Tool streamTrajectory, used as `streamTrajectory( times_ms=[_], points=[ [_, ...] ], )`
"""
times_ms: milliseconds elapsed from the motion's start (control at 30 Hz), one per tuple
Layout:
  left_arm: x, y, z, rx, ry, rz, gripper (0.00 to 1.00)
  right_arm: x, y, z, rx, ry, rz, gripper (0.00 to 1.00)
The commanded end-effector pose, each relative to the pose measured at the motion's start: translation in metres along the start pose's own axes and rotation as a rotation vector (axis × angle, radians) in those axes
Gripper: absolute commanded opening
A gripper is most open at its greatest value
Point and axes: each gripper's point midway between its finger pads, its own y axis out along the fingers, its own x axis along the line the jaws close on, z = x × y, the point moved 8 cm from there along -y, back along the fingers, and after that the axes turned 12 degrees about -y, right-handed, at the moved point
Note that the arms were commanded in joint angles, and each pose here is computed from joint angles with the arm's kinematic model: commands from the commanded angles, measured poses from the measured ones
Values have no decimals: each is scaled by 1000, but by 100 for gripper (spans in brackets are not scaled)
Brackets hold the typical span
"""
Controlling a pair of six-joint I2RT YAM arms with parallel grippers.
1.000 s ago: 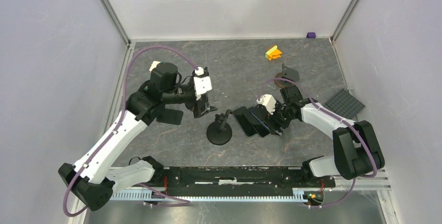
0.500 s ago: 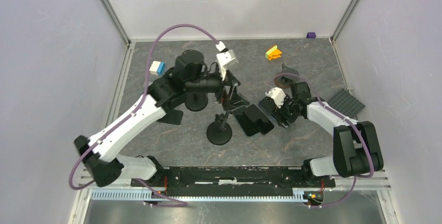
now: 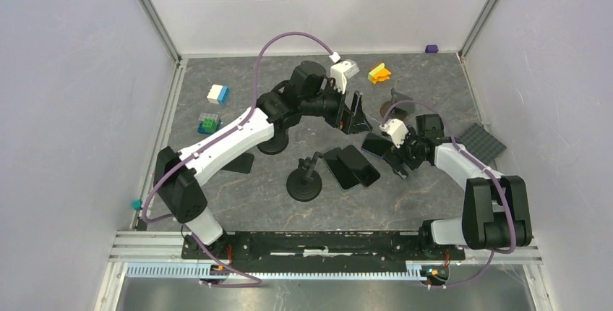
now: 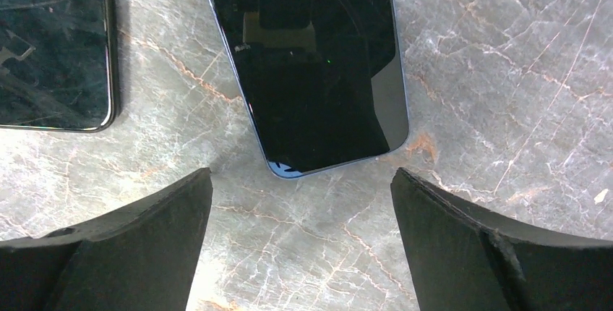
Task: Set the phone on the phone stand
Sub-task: Move the phone to the center of the board.
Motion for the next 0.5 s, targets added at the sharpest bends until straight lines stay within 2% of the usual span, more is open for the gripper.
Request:
streamTrajectory(
  times_ms=[0,200,467],
  points=[
    [-11,-6,-16,-87,31,15,96,-12,-5,-13,-67,-55,47,98],
    [-8,-13,-11,-75,87,3,98,-33,0,-30,-92,-131,4,98],
    [-3,-35,-21,-132,124,-25,99,-45,25,-40,-82,-169,-88,98]
  ],
)
